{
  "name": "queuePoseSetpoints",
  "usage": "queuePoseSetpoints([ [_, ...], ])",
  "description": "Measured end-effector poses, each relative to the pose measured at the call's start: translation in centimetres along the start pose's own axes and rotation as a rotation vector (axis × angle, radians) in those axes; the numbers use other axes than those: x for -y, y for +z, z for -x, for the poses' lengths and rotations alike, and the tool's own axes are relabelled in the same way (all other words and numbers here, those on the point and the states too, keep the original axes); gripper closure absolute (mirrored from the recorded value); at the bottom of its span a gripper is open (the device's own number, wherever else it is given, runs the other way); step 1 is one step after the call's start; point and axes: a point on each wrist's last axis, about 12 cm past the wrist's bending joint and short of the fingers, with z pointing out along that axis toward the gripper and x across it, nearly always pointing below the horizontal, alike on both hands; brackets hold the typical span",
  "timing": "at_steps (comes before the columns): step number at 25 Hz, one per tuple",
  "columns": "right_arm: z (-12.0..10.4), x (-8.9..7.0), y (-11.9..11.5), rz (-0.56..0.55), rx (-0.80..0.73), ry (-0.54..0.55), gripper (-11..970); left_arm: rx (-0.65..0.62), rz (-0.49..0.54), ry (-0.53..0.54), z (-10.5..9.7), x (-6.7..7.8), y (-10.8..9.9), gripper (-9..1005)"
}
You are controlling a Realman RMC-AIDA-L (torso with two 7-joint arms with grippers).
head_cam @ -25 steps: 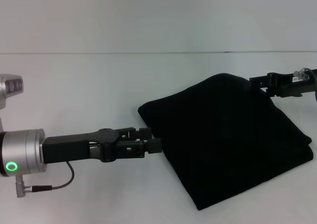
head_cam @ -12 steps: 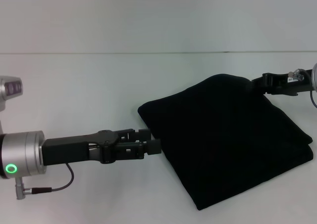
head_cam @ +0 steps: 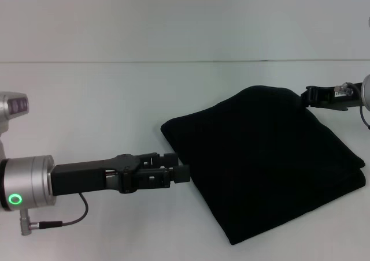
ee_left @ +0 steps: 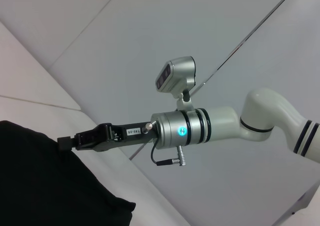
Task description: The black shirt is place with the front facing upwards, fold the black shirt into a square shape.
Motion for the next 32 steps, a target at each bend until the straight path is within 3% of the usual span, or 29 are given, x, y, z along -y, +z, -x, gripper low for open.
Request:
queuePoseSetpoints([
  [4, 0.1, 0.1, 0.1, -0.013, 0.018, -0.004, 944, 0.002, -0.003, -0.002, -0.1, 0.0, 0.1, 93],
  [17, 0.0, 0.1, 0.5, -0.017, 0.085, 0.013, 953, 0.006, -0.008, -0.014, -0.4, 0.1, 0.3, 97],
  [23, -0.9, 1.0, 0.3, -0.022, 0.08, 0.047, 936, 0.022, 0.006, -0.04, -0.4, -0.1, 0.2, 98],
  [29, -2.3, 3.5, -1.4, -0.008, 0.158, 0.108, 720, 0.104, 0.044, -0.088, -0.2, -0.4, -0.6, 100],
  [32, -3.6, 4.1, -2.5, 0.078, 0.203, 0.067, 643, 0.138, 0.069, -0.155, 0.0, -0.7, -0.9, 101],
])
